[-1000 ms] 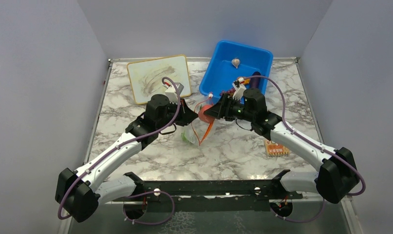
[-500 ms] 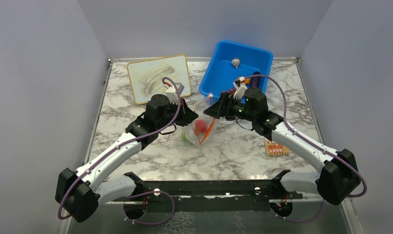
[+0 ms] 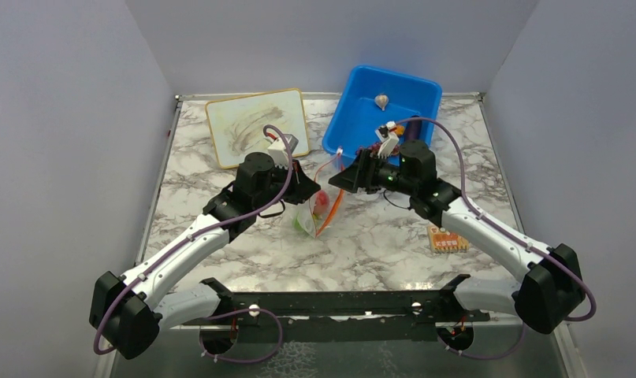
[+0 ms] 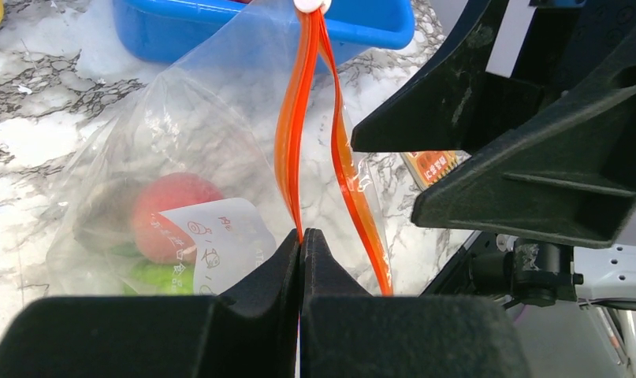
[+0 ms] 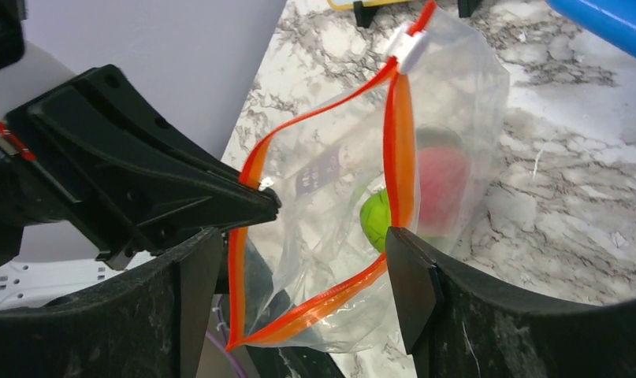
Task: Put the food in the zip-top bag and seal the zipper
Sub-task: Place the fake fruit in the zipper food storage bag, then pick up the fake vegetable from the bin.
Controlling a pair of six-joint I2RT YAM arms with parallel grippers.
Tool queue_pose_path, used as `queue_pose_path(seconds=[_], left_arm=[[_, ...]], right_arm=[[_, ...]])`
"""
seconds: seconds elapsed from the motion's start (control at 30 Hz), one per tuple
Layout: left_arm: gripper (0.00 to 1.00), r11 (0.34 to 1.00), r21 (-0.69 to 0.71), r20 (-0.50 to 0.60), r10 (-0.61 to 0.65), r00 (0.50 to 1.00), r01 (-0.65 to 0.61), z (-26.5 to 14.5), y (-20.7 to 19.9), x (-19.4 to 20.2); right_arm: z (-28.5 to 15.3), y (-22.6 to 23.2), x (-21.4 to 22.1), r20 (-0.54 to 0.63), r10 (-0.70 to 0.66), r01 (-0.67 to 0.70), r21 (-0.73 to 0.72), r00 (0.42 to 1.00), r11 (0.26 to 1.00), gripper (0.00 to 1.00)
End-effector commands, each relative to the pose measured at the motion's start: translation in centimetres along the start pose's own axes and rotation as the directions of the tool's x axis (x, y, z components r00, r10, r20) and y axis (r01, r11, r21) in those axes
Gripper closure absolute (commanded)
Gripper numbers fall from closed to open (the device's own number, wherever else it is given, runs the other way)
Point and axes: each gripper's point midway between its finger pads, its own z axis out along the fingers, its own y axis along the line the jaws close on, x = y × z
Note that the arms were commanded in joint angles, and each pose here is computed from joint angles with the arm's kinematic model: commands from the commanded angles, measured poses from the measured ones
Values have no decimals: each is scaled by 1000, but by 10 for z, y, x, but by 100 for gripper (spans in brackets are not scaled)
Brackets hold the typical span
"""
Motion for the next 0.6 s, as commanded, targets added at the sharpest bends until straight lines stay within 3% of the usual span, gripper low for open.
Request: queue_pose_path(seconds=[0.0,0.2,0.3,0.43,0.57], left_arm=[[100,999,-2,29,49,998,-48,-4,-3,-10],[100,979,-127,23,162,987,-157,-11,16,-22],[100,967,-147,20,215,976,-210,-17,16,-30],[100,949,-161,14,278,960,-272,-25,14,-38],[100,928,-174,20,337,941,-328,-34,11,-51]], right_arm=[[-10,43,-28,58,-149,155,-124,987,980,25],[-12,49,-62,126,-301,308,-46,945,950,28],[-12,46,-78,169,-433,438,7,886,899,28],[-9,19,-111,170,-577,542,213,799,813,28],[-4,-17,-141,86,-682,592,425,727,685,29]])
